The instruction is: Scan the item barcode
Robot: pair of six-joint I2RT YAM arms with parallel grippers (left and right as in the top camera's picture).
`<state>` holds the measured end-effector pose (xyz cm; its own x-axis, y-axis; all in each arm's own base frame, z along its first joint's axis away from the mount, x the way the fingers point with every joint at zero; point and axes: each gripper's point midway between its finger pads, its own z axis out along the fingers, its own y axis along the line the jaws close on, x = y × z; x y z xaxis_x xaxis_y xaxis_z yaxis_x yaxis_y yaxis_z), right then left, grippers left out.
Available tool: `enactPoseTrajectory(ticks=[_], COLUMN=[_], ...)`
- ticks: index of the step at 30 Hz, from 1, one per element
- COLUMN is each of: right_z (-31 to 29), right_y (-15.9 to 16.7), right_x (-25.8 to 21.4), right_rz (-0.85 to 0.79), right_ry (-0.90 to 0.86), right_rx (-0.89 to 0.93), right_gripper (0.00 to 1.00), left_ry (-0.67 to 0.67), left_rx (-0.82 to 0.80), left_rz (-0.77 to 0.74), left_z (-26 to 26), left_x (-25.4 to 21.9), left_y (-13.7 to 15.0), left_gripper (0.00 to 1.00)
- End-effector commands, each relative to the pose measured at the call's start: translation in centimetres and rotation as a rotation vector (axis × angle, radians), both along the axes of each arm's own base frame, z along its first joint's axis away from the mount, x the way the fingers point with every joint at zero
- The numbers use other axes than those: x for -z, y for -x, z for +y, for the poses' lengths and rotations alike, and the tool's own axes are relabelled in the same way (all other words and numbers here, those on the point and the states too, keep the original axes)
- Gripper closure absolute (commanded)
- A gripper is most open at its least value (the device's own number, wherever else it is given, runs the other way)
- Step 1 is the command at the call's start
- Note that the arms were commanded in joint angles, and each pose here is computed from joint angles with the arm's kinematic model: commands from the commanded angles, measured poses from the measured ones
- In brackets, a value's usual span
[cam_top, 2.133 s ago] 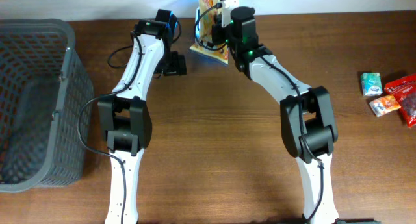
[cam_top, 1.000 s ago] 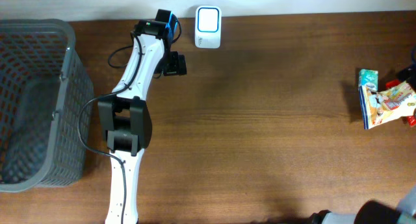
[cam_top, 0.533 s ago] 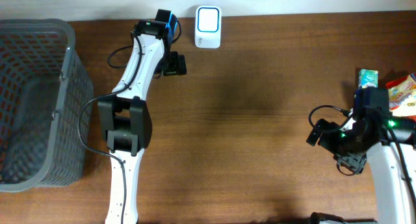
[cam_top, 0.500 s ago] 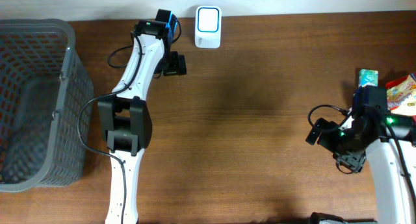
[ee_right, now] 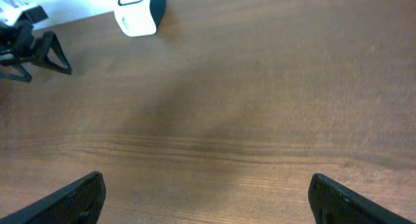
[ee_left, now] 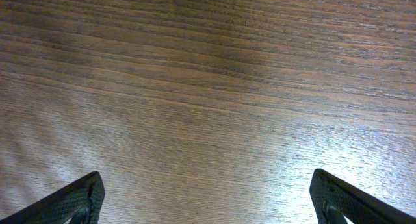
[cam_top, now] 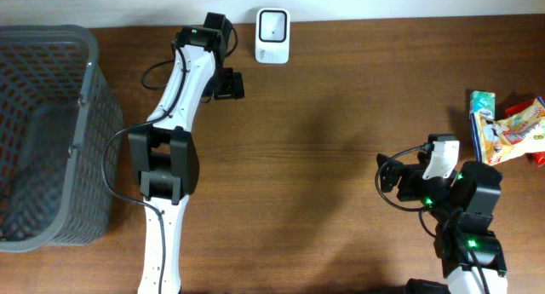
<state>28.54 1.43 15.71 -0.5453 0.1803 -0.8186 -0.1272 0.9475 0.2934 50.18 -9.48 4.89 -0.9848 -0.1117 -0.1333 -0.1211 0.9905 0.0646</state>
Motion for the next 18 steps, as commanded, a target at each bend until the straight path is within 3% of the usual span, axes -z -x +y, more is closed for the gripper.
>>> enactPoseTrajectory(ticks=[1,7,18], right_z=[0.6,5.6,4.8], right_y=[0.7,4.7,6.0], right_x=[-0.8,-5.3,-5.5], right_rz=[-0.108,-0.399,-0.551], right_ry=[0.022,0.071,0.099], right_rx=[-0.026,-0.18,-0.12], right_gripper=[0.01,0.02,0.01], left_ry=[0.003,0.003,0.003], left_rx=[-0.011,-0.013,-0.011], left_rz=[-0.026,-0.026,-0.026], left_z=[0.0,0.2,0.1], left_x=[-1.1,-1.1,-1.1], left_y=[-0.2,-0.2,-0.2], left_gripper=[0.01,0.01,0.01])
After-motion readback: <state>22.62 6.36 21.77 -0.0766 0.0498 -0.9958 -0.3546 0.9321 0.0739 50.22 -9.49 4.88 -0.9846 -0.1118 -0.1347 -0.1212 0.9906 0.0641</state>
